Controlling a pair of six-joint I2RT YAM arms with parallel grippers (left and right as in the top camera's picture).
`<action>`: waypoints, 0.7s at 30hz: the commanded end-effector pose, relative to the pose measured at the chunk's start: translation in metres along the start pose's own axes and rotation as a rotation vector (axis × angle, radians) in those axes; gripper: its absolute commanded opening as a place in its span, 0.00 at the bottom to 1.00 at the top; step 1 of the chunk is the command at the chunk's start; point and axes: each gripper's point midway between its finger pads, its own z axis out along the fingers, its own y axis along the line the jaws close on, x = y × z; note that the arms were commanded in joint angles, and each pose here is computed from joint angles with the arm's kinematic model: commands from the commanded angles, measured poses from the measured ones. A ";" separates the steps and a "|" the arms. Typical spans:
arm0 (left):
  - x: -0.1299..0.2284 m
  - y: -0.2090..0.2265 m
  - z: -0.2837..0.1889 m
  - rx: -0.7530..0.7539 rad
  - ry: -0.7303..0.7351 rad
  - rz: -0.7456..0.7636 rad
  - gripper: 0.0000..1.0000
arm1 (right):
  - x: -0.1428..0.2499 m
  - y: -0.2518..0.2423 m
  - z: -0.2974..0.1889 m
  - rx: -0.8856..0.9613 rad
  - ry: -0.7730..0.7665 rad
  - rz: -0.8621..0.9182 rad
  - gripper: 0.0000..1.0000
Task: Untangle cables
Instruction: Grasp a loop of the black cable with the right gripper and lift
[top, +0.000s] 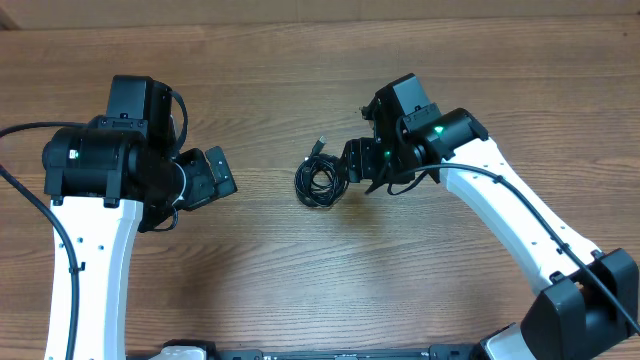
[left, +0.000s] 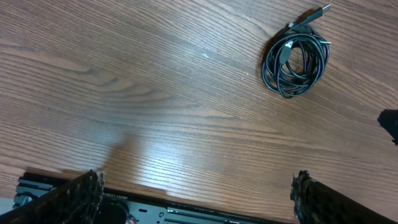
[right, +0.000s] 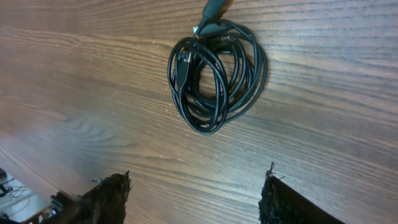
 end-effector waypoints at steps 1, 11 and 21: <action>0.001 -0.002 -0.001 0.009 0.005 -0.006 0.99 | -0.007 0.008 0.005 -0.033 -0.001 0.027 0.89; 0.001 -0.002 -0.001 0.009 0.006 -0.006 1.00 | -0.002 0.012 0.010 -0.064 0.034 0.033 1.00; 0.001 -0.002 -0.001 0.009 0.005 -0.006 0.99 | -0.005 0.013 0.010 -0.069 0.024 0.029 1.00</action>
